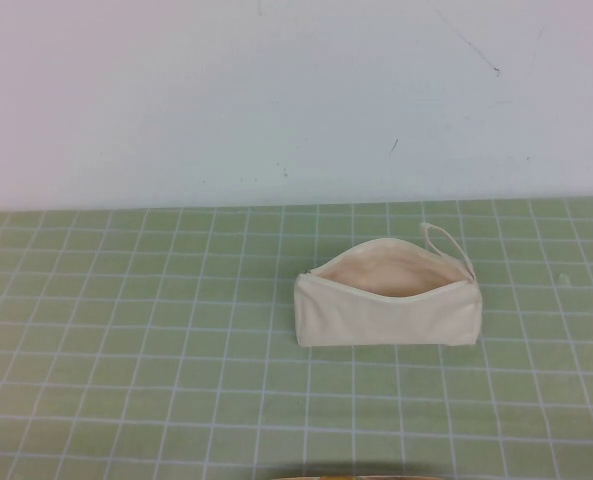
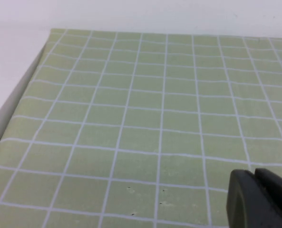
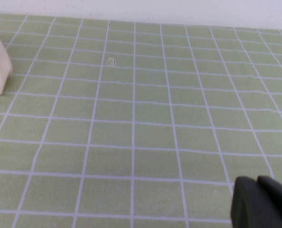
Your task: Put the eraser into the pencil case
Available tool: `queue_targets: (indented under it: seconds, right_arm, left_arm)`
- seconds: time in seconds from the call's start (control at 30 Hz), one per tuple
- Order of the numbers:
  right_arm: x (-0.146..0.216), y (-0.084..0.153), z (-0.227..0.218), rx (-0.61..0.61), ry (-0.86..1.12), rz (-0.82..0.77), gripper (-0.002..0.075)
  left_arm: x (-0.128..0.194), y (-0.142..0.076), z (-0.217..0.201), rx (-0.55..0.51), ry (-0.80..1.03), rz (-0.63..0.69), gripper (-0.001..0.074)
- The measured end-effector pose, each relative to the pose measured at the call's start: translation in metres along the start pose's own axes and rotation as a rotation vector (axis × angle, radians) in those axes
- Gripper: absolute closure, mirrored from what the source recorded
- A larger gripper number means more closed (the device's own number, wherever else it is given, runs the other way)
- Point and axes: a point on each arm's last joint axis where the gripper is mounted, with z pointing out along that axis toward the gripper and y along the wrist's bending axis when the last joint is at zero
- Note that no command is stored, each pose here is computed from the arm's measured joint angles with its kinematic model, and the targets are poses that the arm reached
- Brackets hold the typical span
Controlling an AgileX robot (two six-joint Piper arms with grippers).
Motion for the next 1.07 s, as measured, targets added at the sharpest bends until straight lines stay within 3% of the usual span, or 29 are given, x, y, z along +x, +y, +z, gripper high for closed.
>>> queue_targets:
  seconds: [0.2,1.07]
  right_arm:
    - [0.0000,0.0000,0.0000,0.000,0.000,0.002,0.0727]
    - [0.0000,0.0000,0.0000,0.000,0.000,0.004,0.0727]
  left_arm:
    - [-0.0003,0.0021,-0.0003,-0.041,0.000,-0.022,0.0736]
    - [-0.0002,0.0021,-0.0004,-0.042,0.004,-0.027,0.0736]
